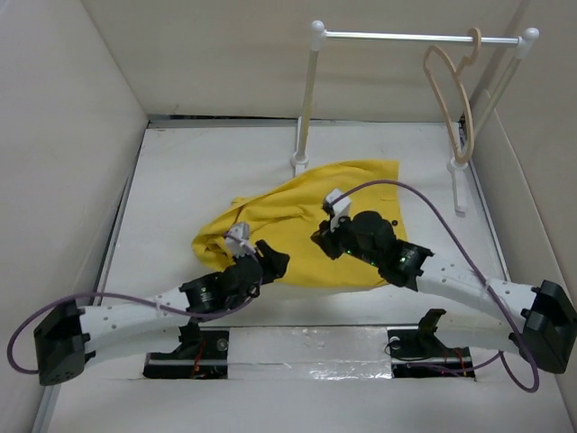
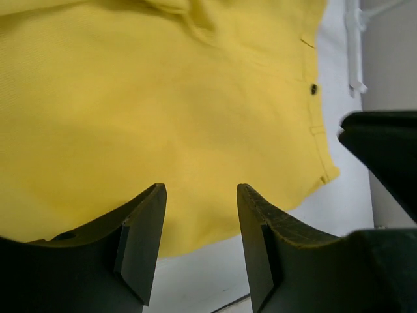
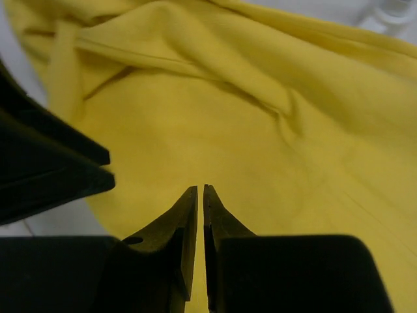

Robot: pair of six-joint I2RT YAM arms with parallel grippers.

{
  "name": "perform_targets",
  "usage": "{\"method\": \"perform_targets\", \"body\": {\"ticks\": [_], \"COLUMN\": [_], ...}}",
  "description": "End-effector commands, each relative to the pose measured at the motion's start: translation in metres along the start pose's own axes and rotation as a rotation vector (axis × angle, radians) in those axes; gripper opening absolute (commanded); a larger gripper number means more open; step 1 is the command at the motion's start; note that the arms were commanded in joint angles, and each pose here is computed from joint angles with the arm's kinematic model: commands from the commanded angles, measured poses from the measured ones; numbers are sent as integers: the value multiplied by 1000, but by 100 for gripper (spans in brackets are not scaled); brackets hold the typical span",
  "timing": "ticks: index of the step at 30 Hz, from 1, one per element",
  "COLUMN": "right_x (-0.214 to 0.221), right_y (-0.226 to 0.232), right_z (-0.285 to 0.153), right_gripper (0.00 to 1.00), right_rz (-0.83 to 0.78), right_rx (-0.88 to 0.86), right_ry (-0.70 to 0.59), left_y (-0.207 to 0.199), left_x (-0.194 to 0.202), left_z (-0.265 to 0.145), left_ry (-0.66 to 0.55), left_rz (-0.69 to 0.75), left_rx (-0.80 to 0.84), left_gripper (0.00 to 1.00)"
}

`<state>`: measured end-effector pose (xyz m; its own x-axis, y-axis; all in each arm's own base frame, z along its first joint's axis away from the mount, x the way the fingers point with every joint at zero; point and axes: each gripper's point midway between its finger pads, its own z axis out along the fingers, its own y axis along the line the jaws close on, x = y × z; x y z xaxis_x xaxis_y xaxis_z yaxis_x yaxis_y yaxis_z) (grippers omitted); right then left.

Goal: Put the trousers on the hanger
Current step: Flatten out the trousers at the center of the board.

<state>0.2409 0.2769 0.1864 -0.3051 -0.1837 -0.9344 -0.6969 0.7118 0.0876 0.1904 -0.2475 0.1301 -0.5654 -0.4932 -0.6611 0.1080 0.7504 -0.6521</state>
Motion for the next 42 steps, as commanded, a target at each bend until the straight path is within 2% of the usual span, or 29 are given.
{"method": "perform_targets", "body": {"ticks": [1,2,3,4,5,7,10,12,16,17,20,21,22,24,25,28,29,32,38,42], "right_x": [-38,-36,-25,-32,-29,-19,-2,3,18,27,32,30,39,32,42,40,58,65,62,58], "right_y": [46,60,70,91,101,118,142,148,152,152,141,133,125,97,74,43,25,1,-9,-7], "right_z": [12,16,28,31,35,51,67,75,94,99,108,108,105,99,96,77,70,53,45,44], "right_gripper": [24,31,43,47,52,54,55,59,60,59,28,7,0,0,0,0,0,0,0,0], "right_rz": [-33,-54,-71,-89,-116,-144,-163,-144,-137,-139,-140,-142,-148,-122,-106,-54,-31,13,31,26], "right_rx": [-122,-172,-194,-239,-259,-286,-351,-366,-367,-365,-293,-247,-214,-126,-78,-33,-7,26,25,13], "right_ry": [-136,-126,-89,-110,-100,-62,-25,-20,15,36,56,55,84,78,108,94,128,128,110,100], "left_y": [50,52,56,72,71,88,88,86,102,103,107,106,106,106,105,103,104,104,108,98], "left_x": [-11,-17,-20,-21,-28,-35,-49,-60,-64,-64,-62,-61,-60,-58,-56,-51,-48,-41,-14,8], "left_z": [-20,-27,-31,-36,-41,-50,-59,-65,-72,-73,-74,-74,-74,-75,-75,-74,-73,-68,-48,-42], "left_ry": [-85,-105,-114,-126,-148,-179,-225,-252,-275,-275,-268,-264,-255,-246,-233,-203,-195,-166,-64,-1], "left_rz": [-139,-206,-223,-205,-263,-258,-259,-269,-256,-261,-267,-269,-271,-278,-282,-277,-268,-224,-31,37], "left_rx": [-160,-147,-159,-211,-203,-256,-240,-239,-309,-313,-324,-321,-319,-314,-307,-302,-307,-327,-454,-490], "left_gripper": [44,44,44,44,44,45,49,50,52,52,53,53,54,56,59,60,60,61,58,55]}}
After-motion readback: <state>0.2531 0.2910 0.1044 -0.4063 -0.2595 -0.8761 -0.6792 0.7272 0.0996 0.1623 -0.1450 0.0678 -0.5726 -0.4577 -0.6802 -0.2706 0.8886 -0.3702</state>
